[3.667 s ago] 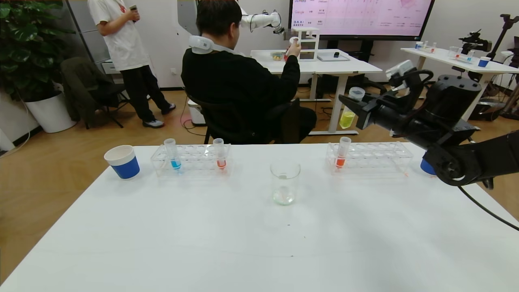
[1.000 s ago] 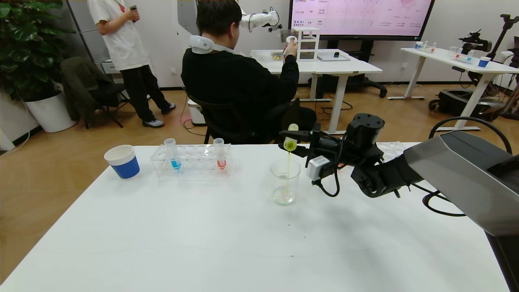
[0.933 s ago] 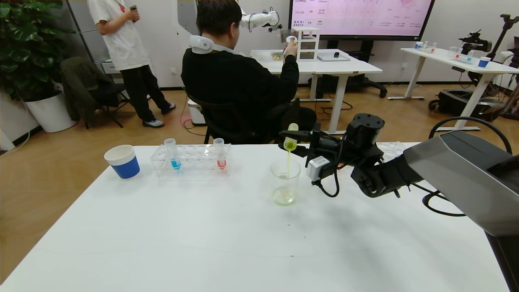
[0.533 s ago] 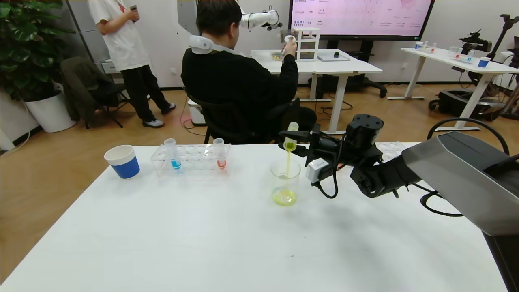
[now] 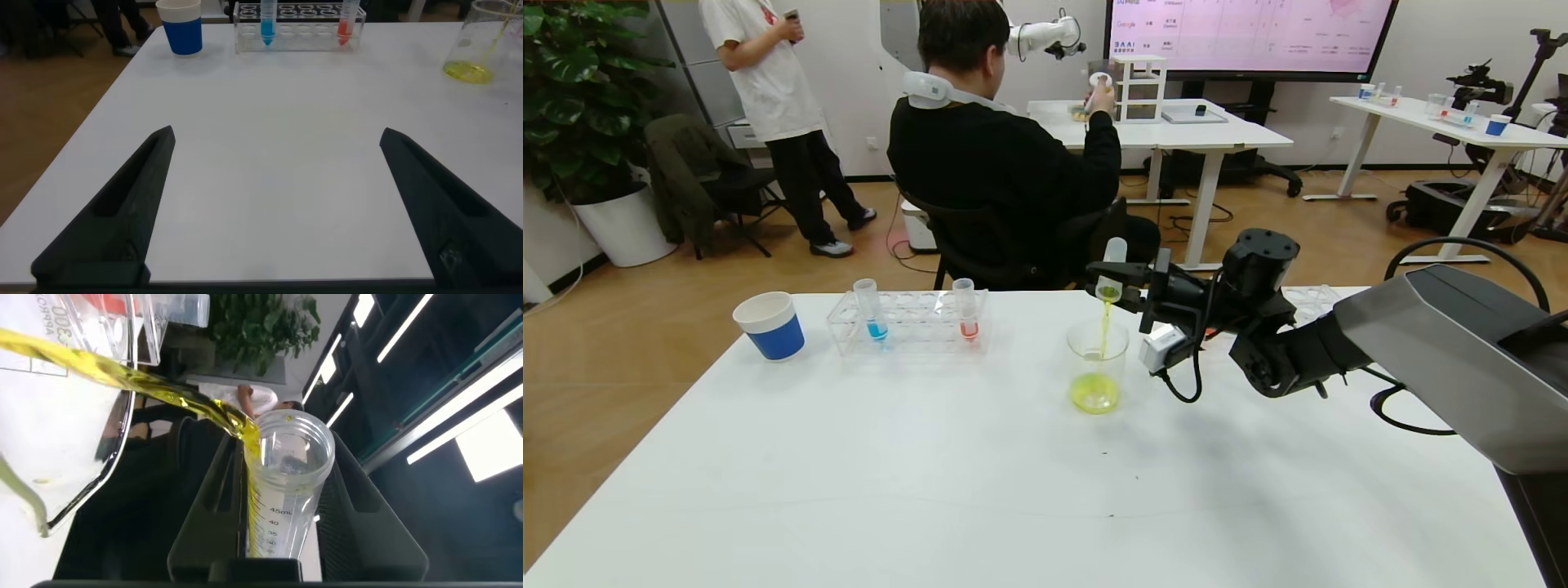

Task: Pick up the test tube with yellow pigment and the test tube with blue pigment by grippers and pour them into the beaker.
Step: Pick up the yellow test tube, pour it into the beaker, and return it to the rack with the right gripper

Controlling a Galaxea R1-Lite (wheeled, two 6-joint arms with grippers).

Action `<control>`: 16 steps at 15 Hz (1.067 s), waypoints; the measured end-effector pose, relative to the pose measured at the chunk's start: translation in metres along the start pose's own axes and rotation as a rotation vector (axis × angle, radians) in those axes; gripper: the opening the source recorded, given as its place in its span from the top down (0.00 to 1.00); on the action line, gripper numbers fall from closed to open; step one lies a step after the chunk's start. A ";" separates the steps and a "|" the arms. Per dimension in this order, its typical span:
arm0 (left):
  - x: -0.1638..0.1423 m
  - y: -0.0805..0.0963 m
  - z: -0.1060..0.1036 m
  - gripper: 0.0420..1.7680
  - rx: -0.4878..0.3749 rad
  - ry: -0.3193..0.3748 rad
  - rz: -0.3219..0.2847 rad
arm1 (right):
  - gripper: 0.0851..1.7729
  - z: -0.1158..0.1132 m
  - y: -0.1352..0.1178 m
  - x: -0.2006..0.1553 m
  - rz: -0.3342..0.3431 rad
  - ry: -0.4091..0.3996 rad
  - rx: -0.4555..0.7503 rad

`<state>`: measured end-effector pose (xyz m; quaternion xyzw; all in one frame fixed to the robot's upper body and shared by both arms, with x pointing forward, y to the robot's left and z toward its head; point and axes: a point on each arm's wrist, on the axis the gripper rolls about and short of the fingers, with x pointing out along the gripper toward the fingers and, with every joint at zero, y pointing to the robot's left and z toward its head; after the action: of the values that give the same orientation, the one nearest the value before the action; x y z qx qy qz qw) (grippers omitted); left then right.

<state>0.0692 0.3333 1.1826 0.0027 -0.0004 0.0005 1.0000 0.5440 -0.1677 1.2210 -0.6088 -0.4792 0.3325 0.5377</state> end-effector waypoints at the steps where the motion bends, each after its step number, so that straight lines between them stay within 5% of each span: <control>1: 0.000 0.000 0.000 0.01 0.000 0.000 0.000 | 0.75 0.001 0.002 -0.001 0.001 -0.001 -0.019; 11: 0.000 0.000 0.000 0.01 0.000 0.000 0.000 | 0.75 0.006 0.003 -0.001 -0.001 0.008 -0.019; 16: 0.000 0.000 0.000 0.01 0.000 0.000 0.000 | 0.75 0.011 -0.037 0.005 -0.062 0.046 0.256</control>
<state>0.0692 0.3333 1.1826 0.0029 -0.0004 0.0005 1.0000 0.5273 -0.1606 1.2557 -0.5277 -0.4391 0.3602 0.6317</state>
